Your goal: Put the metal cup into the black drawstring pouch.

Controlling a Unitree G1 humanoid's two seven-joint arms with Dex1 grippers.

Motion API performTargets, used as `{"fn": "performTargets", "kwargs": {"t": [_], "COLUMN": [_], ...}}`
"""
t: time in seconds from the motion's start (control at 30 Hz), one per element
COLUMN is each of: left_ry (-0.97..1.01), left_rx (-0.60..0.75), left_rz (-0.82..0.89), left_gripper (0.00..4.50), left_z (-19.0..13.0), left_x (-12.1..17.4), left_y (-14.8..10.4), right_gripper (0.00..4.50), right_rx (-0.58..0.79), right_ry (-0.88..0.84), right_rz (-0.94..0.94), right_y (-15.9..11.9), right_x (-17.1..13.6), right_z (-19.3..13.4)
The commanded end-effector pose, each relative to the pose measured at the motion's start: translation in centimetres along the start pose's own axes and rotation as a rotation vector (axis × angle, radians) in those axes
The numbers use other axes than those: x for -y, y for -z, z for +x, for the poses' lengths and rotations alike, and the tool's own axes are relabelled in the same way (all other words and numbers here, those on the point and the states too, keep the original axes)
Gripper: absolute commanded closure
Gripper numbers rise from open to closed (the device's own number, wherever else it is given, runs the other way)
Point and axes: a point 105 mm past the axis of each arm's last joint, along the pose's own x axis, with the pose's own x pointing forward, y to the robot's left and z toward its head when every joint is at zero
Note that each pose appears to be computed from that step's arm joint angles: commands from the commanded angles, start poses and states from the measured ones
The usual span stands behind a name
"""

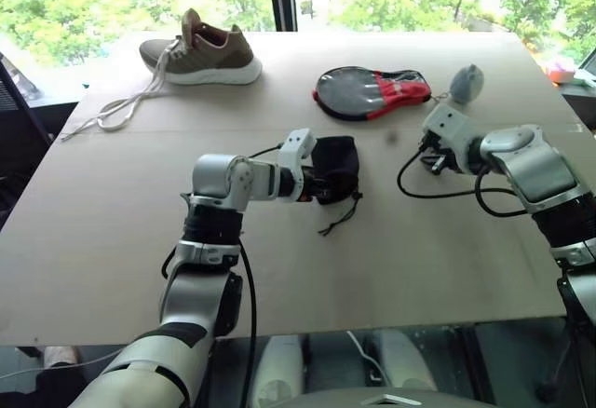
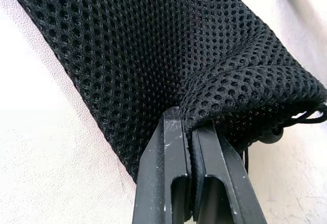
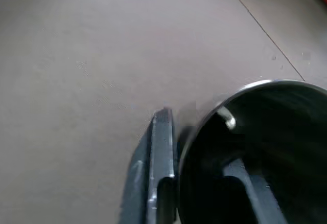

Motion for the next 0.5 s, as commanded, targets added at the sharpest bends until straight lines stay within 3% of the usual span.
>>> {"fn": "performTargets", "kwargs": {"t": [0.03,0.2,0.4,0.5], "left_ry": [0.002,0.043,0.079,0.11], "left_rx": [0.01,0.02,0.008,-0.011], "left_rz": [-0.006,-0.029,-0.015,-0.007], "left_gripper": [4.5,4.5,4.5,4.5], "left_z": [-0.1,0.2,0.7,0.7], "left_x": [0.2,1.1,2.3,3.0], "left_y": [-0.1,-0.9,-2.1,-2.2], "right_gripper": [4.45,4.45,4.45,4.45], "right_rx": [0.106,0.453,0.624,0.663], "right_ry": [0.034,-0.111,-0.286,-0.301], "right_rz": [-0.057,0.204,0.472,0.572], "right_y": [-1.5,-3.0,-3.0,-3.5], "right_x": [0.8,-2.7,-10.4,-12.4], "right_z": [-2.1,-6.1,-7.5,-6.7]}}
